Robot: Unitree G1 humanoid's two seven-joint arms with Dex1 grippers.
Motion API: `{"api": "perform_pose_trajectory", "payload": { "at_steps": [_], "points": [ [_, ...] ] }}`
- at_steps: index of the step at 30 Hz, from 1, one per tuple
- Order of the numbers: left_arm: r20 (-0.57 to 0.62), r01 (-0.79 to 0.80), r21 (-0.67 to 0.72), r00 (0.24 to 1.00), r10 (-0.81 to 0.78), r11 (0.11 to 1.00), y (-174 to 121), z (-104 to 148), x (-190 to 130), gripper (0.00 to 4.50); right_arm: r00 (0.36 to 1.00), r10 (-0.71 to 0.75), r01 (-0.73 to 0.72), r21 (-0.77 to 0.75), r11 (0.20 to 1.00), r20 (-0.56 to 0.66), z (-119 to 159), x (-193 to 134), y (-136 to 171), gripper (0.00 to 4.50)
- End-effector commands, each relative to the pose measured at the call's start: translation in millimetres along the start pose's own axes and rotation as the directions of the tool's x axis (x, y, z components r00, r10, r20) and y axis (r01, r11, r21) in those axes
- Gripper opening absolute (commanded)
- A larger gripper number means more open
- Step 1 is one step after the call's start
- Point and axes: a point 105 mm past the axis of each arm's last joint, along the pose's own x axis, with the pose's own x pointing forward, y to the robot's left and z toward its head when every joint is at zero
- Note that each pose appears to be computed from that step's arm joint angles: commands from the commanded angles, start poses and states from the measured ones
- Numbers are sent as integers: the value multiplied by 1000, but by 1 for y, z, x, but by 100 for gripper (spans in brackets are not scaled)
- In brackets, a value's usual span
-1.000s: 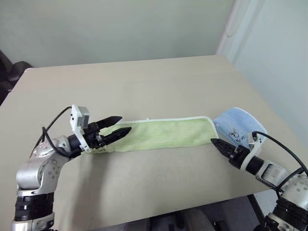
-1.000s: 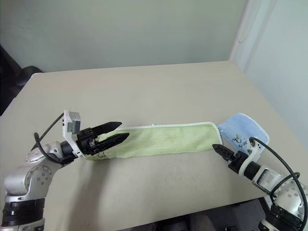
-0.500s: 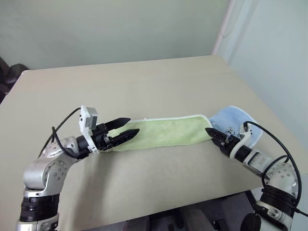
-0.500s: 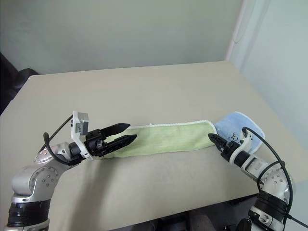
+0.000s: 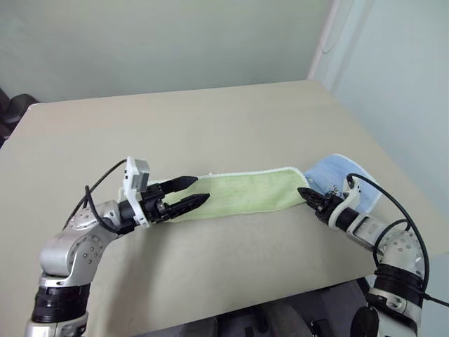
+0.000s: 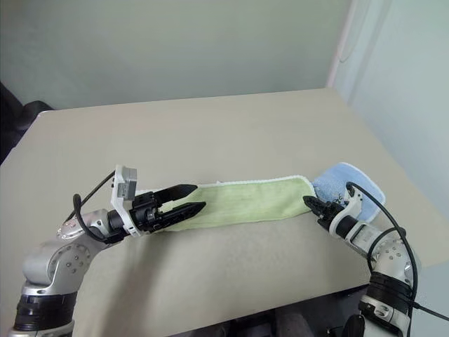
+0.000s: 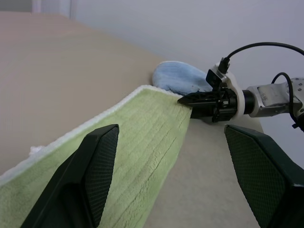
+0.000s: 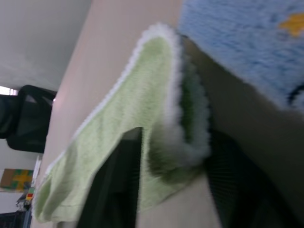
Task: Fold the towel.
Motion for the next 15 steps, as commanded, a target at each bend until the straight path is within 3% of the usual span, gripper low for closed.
{"api": "perform_pose_trajectory", "payload": {
  "at_steps": [1, 3, 7, 15],
  "points": [
    [14, 19, 52, 1000, -20, 998, -5, 8, 2, 384, 999, -22, 23, -9, 1000, 47, 12, -5, -2, 68],
    [14, 19, 53, 1000, -19, 998, -5, 7, 1, 384, 998, -8, 9, -17, 1000, 61, 16, -7, 3, 4],
    [13, 14, 56, 1000, -14, 998, -3, 7, 1, 384, 996, 66, -59, -122, 991, 56, 22, -17, 22, 4],
    [8, 14, 57, 1000, -14, 998, -1, 5, 2, 384, 988, 145, -110, -385, 916, 61, 59, -46, 57, 4]
  ]
}}
